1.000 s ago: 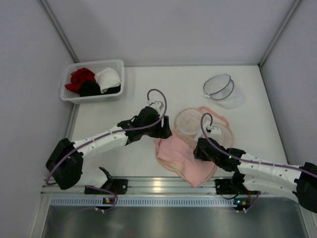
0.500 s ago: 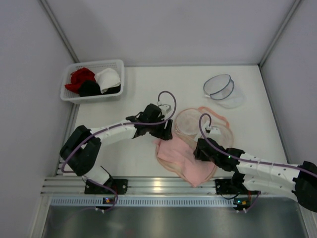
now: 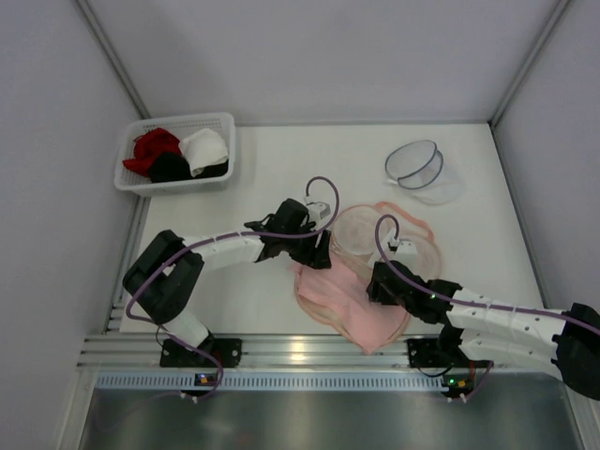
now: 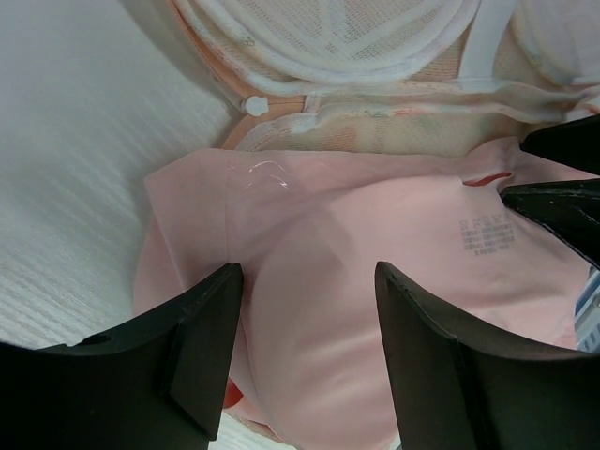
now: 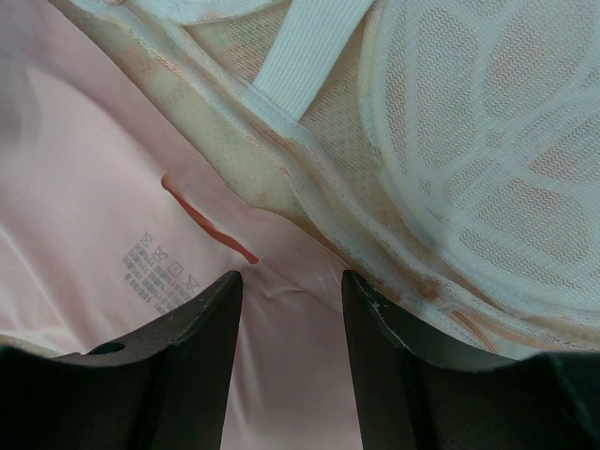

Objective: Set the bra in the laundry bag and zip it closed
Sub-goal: Adjust the bra in the laundry bag.

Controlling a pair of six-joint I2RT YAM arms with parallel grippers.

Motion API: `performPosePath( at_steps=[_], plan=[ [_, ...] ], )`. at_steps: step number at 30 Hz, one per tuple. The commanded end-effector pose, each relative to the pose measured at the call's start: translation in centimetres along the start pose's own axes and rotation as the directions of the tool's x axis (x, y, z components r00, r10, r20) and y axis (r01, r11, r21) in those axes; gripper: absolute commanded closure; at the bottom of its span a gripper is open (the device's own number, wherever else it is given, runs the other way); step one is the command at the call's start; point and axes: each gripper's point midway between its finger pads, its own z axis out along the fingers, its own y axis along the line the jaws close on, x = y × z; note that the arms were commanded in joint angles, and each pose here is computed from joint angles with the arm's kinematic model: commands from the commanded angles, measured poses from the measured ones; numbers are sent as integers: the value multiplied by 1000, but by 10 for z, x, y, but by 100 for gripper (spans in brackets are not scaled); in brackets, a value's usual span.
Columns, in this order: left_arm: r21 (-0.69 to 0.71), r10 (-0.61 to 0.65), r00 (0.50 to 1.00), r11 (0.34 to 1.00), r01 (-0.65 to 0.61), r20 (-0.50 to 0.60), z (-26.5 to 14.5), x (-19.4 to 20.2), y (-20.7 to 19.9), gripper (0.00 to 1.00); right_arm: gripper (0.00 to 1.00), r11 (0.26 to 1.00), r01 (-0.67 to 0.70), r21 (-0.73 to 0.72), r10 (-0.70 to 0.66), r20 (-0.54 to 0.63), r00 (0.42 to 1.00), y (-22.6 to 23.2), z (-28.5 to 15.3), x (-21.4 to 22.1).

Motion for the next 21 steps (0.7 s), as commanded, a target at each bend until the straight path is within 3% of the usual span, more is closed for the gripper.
performPosePath(
  at_steps=[1, 3, 6, 10, 14, 17, 21],
  plan=[
    [-25, 23, 998, 999, -22, 53, 1, -13, 5, 36, 52, 999, -14, -51, 17, 55, 998, 19, -6, -19],
    [4, 11, 999, 1000, -11, 33, 4, -9, 1, 36, 52, 999, -13, -48, 16, 57, 998, 18, -6, -19],
    [50, -38, 999, 998, 39, -21, 11, 4, -5, 44, 52, 999, -12, -45, 15, 58, 998, 18, -5, -20],
    [64, -17, 999, 998, 20, -38, 13, 11, -18, 59, 52, 999, -16, -47, 19, 59, 998, 19, -5, -20],
    [98, 2, 1000, 995, 1, -30, 10, 11, -34, 84, 53, 999, -21, -49, 24, 64, 998, 19, -4, -20],
    [174, -16, 1000, 985, 18, -12, 1, 5, -52, 88, 53, 998, -29, -47, 32, 65, 997, 17, -4, -19],
    [302, -32, 994, 953, 0, 101, -17, -21, -82, 89, 54, 997, -56, -45, 59, 73, 996, 14, -3, -18]
  ],
)
